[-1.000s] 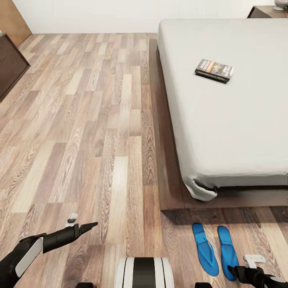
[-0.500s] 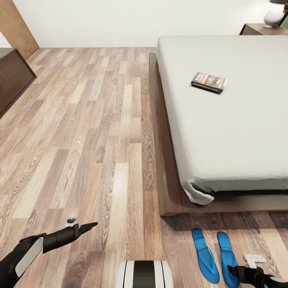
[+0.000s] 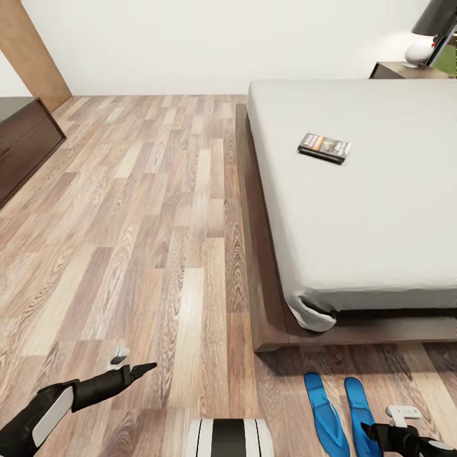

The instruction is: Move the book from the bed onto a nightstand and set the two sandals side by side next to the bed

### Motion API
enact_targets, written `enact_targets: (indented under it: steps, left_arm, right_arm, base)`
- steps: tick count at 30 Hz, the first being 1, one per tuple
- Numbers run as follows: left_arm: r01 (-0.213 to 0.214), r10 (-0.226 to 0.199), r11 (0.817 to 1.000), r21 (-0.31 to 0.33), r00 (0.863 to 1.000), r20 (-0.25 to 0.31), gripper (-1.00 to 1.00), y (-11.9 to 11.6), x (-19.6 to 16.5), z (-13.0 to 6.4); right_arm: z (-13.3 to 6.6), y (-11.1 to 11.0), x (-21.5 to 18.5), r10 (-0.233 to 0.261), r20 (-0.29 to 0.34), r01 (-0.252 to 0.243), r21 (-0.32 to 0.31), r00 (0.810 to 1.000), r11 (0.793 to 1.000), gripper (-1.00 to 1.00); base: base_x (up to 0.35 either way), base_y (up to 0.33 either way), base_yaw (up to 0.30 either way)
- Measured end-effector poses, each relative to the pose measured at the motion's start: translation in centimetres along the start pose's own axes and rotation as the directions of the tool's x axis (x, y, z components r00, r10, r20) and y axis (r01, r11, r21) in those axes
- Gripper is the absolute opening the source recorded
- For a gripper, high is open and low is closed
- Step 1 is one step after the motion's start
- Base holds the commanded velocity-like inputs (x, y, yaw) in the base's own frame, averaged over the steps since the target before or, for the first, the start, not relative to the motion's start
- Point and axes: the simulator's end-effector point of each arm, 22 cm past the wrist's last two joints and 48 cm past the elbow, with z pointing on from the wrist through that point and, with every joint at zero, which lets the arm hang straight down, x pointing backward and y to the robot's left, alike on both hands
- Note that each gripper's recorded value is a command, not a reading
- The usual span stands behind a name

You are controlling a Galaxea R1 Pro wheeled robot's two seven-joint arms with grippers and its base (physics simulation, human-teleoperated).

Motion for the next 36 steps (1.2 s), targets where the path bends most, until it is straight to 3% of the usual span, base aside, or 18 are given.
enact_targets:
  steps: [5,6,7,9,12,16,23,26,36]
  left_arm:
    - [-0.004,0.018,0.985,-0.172,0.997,0.076,1.00,4.8,1.4,0.5]
    - [-0.009,0.036,0.969,-0.247,0.994,0.105,1.00,6.4,2.1,1.0]
    - [-0.011,0.042,0.964,-0.265,0.993,0.112,1.00,6.6,2.2,1.1]
    - [-0.026,0.063,0.948,-0.316,0.992,0.107,1.00,7.2,2.7,1.5]
    - [-0.087,0.118,0.915,-0.394,0.992,0.054,1.00,7.8,4.2,2.3]
    - [-0.120,0.158,0.904,-0.411,0.986,0.060,1.00,7.4,3.8,2.4]
    - [-0.136,0.193,0.895,-0.425,0.977,0.094,1.00,7.1,2.9,1.7]
    - [-0.152,0.227,0.889,-0.431,0.966,0.127,1.00,6.9,1.9,1.3]
    - [-0.167,0.256,0.891,-0.422,0.953,0.162,1.00,5.4,0.6,0.8]
  right_arm:
    - [-0.3,0.8,-0.6,0.007,0.018,-0.006,-0.010,1.000,1.000,1.00]
    - [0.0,2.4,-0.6,0.013,0.020,-0.013,-0.029,1.000,0.999,1.00]
    - [0.0,3.0,-0.7,0.016,0.024,-0.015,-0.037,1.000,0.999,1.00]
    - [0.1,4.6,-0.9,0.022,0.031,-0.020,-0.057,0.999,0.998,1.00]
    - [0.2,6.8,-1.3,0.033,0.041,-0.029,-0.086,0.999,0.996,1.00]
    - [-0.1,7.3,-1.9,0.038,0.057,-0.033,-0.094,0.998,0.995,1.00]
    - [-0.8,7.5,-3.1,0.042,0.085,-0.033,-0.098,0.995,0.995,1.00]
    - [-1.1,7.5,-3.6,0.043,0.097,-0.033,-0.099,0.994,0.995,1.00]
    - [-2.2,7.5,-5.3,0.045,0.136,-0.032,-0.102,0.990,0.994,1.00]
  base:
    - [0.000,0.000,0.000]
    - [0.000,0.000,0.000]
    - [0.000,0.000,0.000]
    - [0.000,0.000,0.000]
    - [0.000,0.000,0.000]
    - [0.000,0.000,0.000]
    - [0.000,0.000,0.000]
    - [0.000,0.000,0.000]
    - [0.000,0.000,0.000]
